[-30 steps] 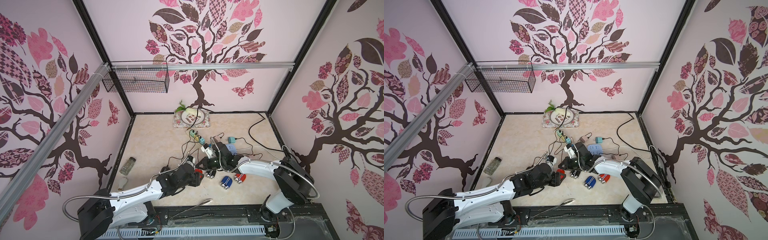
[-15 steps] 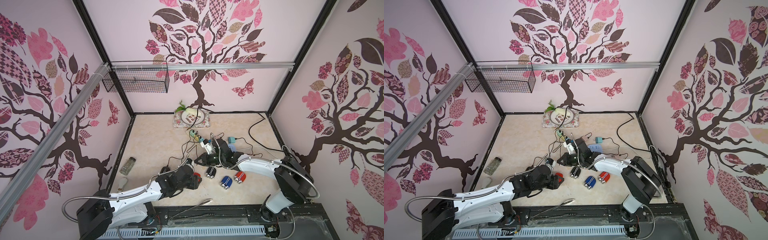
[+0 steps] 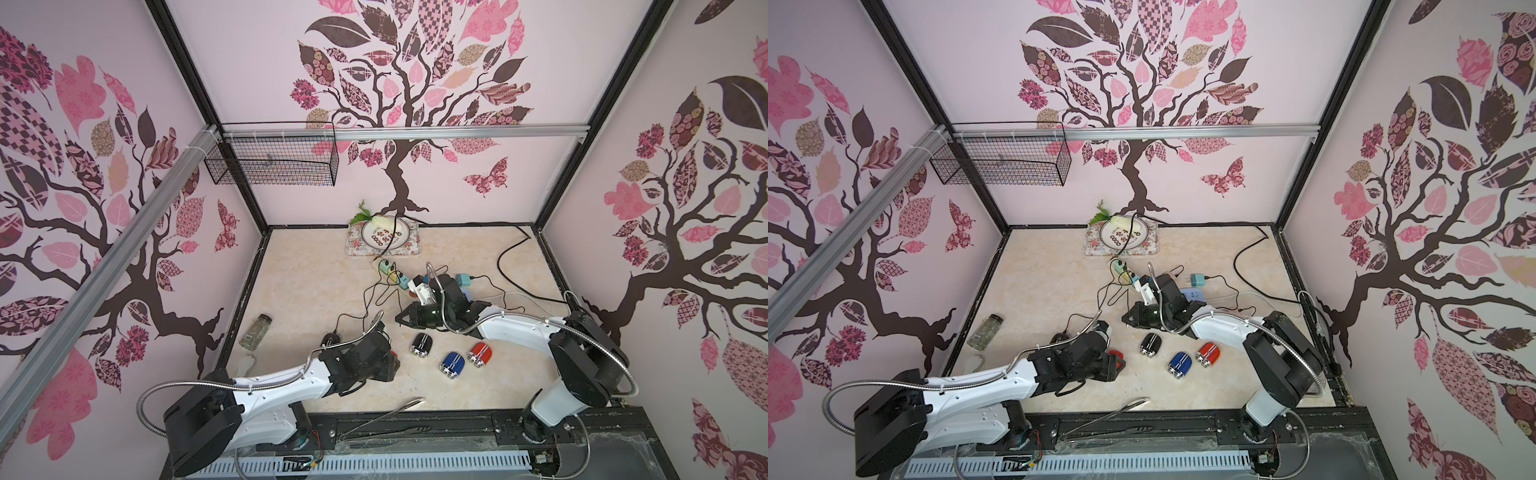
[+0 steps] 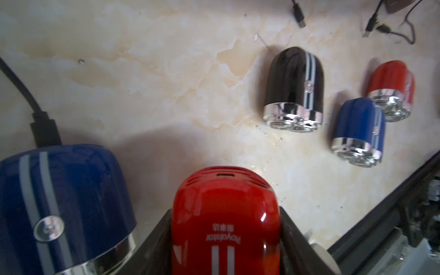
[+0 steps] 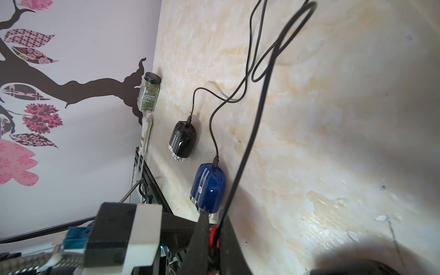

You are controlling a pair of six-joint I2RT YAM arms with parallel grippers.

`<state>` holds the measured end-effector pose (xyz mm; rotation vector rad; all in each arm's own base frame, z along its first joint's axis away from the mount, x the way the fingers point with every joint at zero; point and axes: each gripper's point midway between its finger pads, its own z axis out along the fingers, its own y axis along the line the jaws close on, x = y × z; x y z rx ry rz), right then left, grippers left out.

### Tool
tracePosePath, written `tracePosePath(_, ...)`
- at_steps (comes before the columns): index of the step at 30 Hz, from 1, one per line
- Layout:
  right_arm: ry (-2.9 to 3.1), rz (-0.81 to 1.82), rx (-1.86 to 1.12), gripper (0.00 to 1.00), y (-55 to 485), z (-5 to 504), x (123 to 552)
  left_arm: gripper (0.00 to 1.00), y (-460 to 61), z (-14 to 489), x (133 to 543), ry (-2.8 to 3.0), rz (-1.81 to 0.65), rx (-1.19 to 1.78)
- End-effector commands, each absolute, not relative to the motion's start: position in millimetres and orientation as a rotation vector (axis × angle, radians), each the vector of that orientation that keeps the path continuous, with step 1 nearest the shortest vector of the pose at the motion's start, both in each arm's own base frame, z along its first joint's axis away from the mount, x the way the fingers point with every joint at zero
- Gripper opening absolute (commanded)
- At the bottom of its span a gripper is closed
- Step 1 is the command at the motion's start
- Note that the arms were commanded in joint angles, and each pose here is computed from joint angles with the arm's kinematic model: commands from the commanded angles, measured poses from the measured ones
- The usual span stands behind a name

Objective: Unplug the electric shaver
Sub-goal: Place the electric shaver at the center of the board.

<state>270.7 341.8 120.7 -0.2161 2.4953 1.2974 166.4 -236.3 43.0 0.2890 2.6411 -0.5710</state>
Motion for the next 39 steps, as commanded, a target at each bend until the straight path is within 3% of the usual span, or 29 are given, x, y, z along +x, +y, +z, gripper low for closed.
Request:
tracePosePath(1, 2.524, 1.242, -0.207, 0.09, 334.4, 109.7, 271.6, 0.0, -245.2, 53.8, 179.0, 2.621, -0.535, 0.296)
tracePosePath(23, 2.669, 1.133, -0.131, 0.1, 322.4, 44.7, 276.5, 0.0, -264.7, 37.1, 181.9, 2.691, -0.403, 0.377)
tracePosePath(39, 2.701, 1.092, -0.11, 0.18, 316.0, 29.3, 277.3, 0.1, -262.6, 30.6, 180.9, 2.721, -0.324, 0.392)
